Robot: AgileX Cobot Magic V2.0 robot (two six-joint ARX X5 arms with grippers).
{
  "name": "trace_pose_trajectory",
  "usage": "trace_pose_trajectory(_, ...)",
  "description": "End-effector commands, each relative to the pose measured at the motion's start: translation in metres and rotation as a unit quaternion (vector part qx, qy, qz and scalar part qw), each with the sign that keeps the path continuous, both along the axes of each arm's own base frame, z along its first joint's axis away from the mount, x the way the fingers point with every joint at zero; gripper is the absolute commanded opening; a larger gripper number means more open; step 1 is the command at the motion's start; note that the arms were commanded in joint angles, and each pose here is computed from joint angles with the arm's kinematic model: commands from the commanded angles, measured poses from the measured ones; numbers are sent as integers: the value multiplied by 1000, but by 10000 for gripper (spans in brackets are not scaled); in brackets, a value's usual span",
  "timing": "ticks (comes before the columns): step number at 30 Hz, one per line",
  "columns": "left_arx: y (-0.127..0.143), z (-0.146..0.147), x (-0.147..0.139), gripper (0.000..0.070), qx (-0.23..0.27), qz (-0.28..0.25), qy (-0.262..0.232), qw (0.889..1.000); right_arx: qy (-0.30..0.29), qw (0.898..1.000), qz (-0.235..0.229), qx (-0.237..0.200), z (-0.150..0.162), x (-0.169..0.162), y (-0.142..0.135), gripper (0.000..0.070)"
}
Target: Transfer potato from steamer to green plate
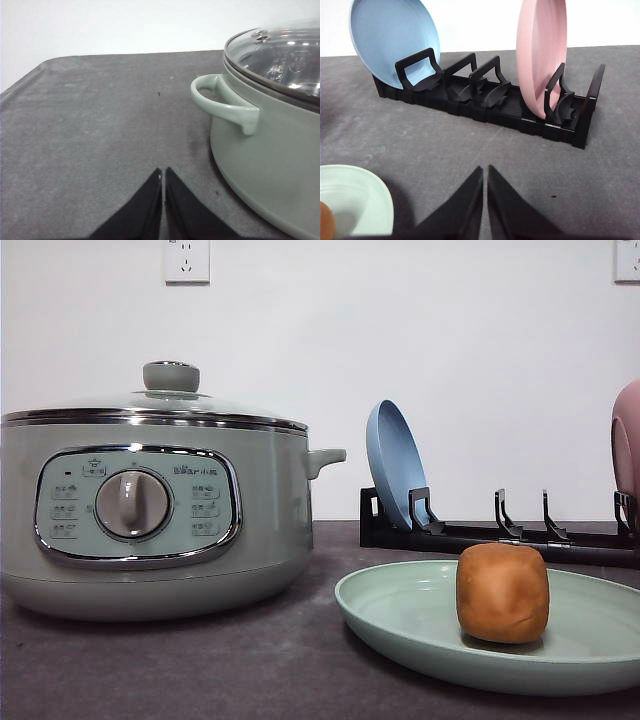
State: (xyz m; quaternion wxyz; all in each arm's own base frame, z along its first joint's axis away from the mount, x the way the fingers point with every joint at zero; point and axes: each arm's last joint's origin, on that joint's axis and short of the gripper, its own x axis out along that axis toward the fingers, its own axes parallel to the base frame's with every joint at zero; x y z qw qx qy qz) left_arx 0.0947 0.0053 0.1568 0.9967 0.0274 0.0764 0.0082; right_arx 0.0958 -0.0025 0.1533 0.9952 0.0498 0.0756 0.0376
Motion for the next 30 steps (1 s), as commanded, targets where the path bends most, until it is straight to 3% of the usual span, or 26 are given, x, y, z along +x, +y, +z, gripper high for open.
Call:
trace_pose_trajectory(1, 0, -7, 1, 2, -2, 1, 13, 1000, 1, 1000, -1, 5, -1, 0, 0, 1)
trace_pose_trajectory(30, 0, -7, 1, 2, -2, 1, 13, 1000, 1, 1000, -1, 5, -1, 0, 0, 1)
